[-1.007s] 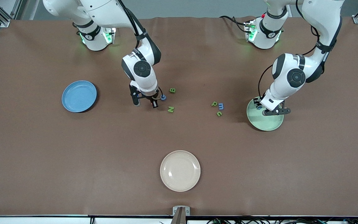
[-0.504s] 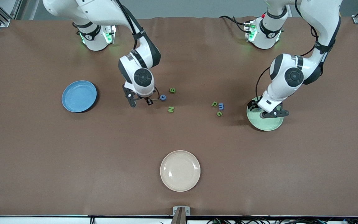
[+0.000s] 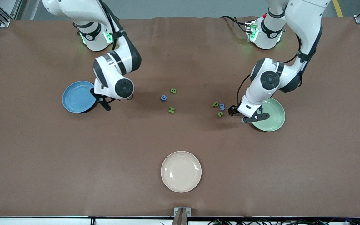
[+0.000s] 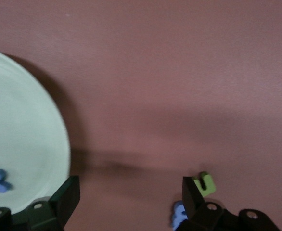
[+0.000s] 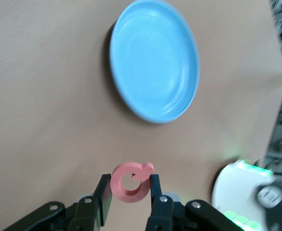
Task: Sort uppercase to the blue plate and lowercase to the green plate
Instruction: 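Drop the pink a on the blue plate while the left gripper reaches u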
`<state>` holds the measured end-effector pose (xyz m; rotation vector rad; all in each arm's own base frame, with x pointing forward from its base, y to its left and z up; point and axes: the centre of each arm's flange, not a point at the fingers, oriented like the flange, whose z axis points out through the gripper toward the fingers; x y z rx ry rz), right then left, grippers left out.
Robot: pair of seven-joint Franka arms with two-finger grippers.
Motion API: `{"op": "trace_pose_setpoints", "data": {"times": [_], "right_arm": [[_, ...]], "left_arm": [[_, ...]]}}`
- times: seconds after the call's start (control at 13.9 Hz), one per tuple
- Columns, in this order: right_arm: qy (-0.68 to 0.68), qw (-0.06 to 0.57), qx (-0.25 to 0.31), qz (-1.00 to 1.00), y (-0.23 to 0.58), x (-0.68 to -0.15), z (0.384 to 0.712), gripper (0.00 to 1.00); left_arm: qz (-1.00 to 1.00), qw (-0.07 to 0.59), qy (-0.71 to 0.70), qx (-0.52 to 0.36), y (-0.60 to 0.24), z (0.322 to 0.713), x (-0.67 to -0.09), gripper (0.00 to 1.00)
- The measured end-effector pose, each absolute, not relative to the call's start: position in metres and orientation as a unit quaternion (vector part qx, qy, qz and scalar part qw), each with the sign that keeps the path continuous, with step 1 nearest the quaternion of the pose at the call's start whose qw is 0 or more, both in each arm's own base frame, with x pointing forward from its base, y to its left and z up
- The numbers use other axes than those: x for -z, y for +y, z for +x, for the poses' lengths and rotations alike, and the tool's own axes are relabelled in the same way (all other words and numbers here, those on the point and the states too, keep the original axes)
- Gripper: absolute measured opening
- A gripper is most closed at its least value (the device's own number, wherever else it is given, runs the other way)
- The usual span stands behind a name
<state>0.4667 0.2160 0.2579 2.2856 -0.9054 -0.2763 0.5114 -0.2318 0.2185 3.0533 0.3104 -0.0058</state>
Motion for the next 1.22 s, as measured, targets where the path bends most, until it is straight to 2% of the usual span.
{"op": "trace_pose_setpoints", "data": {"times": [0.29,0.58,0.86,0.94,1.01,1.15,1.22], "right_arm": [[-0.301,0.341,0.127,0.881,0.135,-0.271,0.473,0.36],[-0.293,0.327,0.138,0.888,0.093,-0.281,0.473,0.36],[-0.295,0.316,0.150,0.889,0.058,-0.279,0.480,0.36],[-0.296,0.314,0.151,0.889,0.054,-0.278,0.480,0.37],[-0.296,0.313,0.150,0.890,0.053,-0.276,0.479,0.44],[-0.294,0.311,0.149,0.892,0.054,-0.273,0.478,0.64],[-0.293,0.310,0.148,0.892,0.055,-0.273,0.478,0.74]], "left_arm": [[0.992,0.044,0.119,0.007,-0.258,0.523,-0.203,0.94],[0.991,0.049,0.127,0.013,-0.289,0.526,-0.190,0.93],[0.991,0.042,0.122,0.026,-0.305,0.520,-0.181,0.89],[0.991,0.040,0.121,0.030,-0.305,0.519,-0.179,0.85],[0.991,0.038,0.120,0.032,-0.305,0.518,-0.178,0.85],[0.992,0.033,0.118,0.039,-0.306,0.514,-0.176,0.73],[0.992,0.029,0.117,0.044,-0.307,0.513,-0.175,0.72]]}}
